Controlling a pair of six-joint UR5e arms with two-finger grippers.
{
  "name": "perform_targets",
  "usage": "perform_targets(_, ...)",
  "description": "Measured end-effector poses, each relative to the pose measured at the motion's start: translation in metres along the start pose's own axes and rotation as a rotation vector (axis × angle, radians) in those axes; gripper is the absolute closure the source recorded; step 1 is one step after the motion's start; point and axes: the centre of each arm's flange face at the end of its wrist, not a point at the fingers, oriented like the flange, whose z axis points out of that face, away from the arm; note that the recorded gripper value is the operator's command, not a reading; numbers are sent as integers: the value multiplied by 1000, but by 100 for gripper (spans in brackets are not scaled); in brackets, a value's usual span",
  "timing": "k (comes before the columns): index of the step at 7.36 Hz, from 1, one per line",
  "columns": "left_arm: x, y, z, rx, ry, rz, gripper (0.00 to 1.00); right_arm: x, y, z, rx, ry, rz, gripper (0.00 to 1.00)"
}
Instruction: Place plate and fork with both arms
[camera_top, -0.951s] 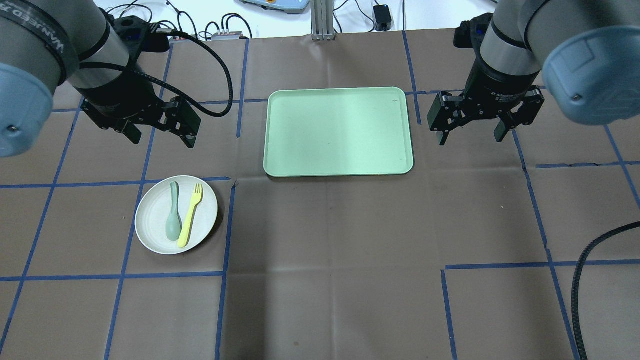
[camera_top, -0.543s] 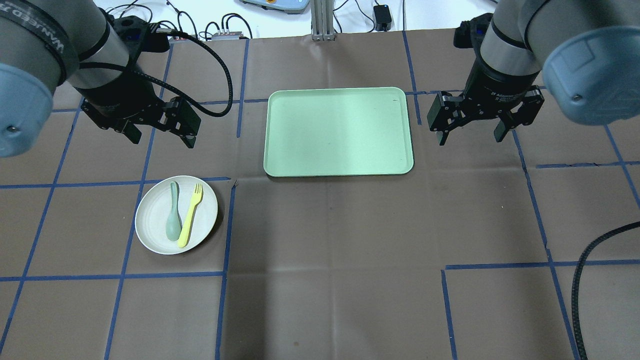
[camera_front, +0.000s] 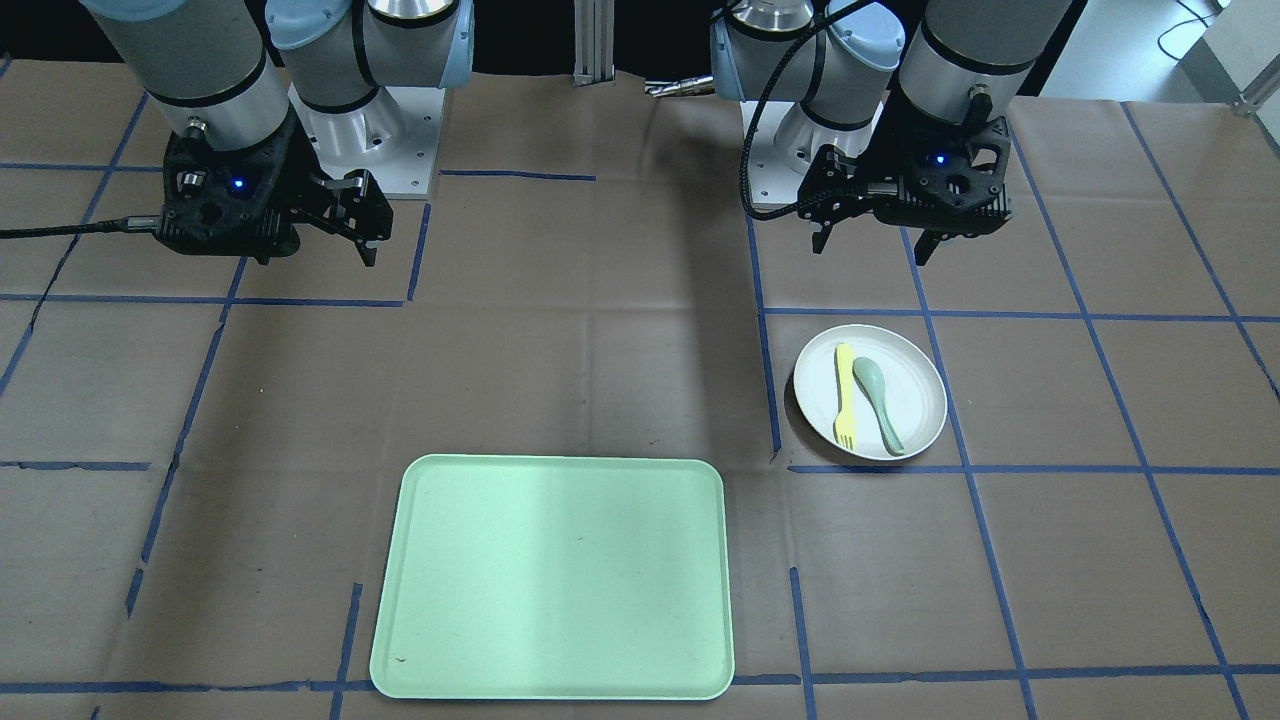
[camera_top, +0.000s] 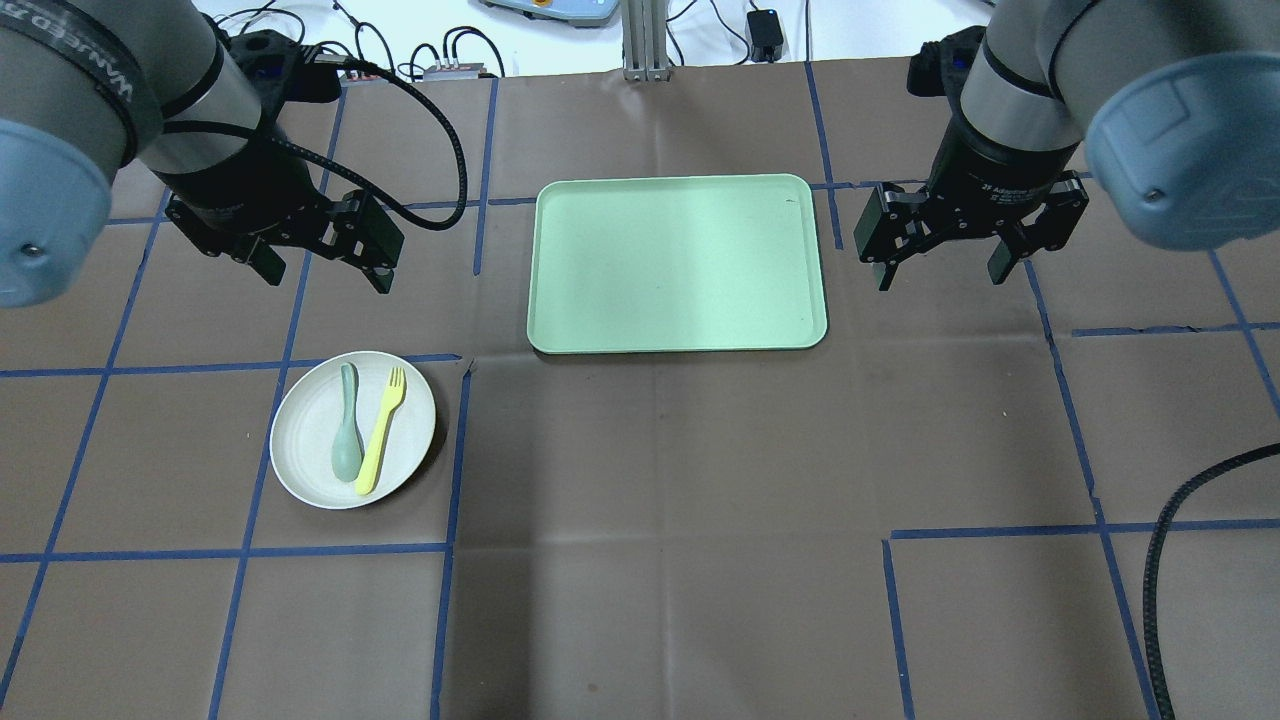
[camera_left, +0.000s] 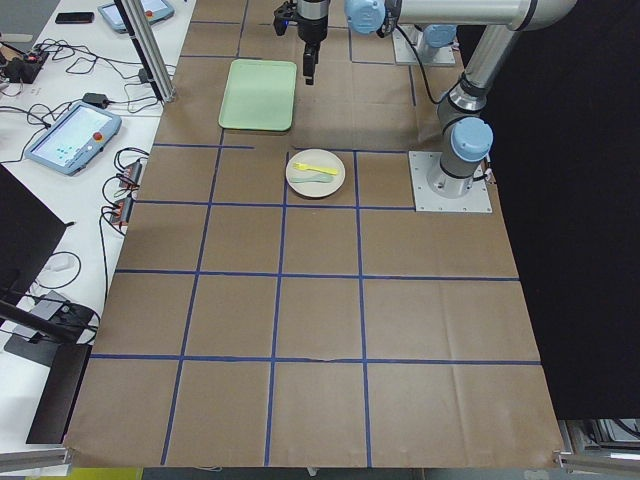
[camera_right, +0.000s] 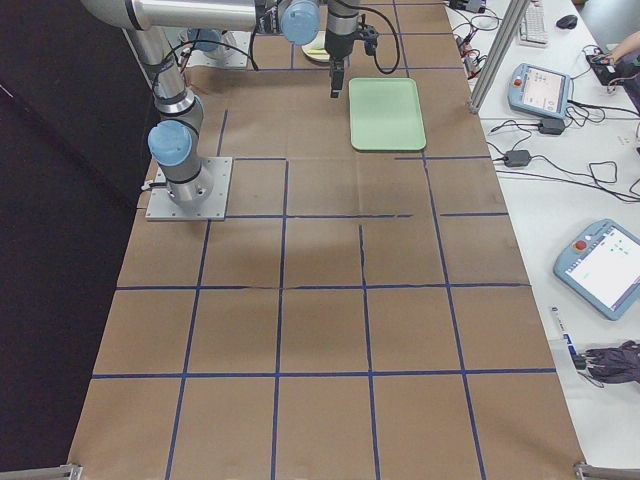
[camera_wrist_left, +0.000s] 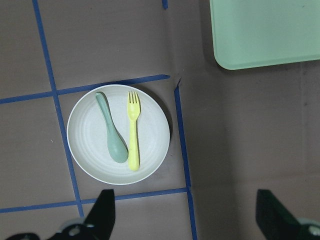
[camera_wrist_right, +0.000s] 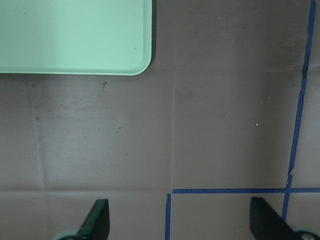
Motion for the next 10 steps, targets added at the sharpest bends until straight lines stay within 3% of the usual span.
perform_targets(3,11,-1,1,16,119,-30,0,0,0,0,0,1,0,0)
perform_targets(4,12,1,3,9,129,-35,0,0,0,0,0,2,0,0)
perform_targets(7,-29,12,48,-86,49,-93,0,1,0,0,0,3,1,0)
perform_targets(8,-55,18,71,-126,47,-118,0,0,0,0,0,2,1,0)
perform_targets(10,-103,22,109,-140,61,-100,0,0,0,0,0,1,0,0)
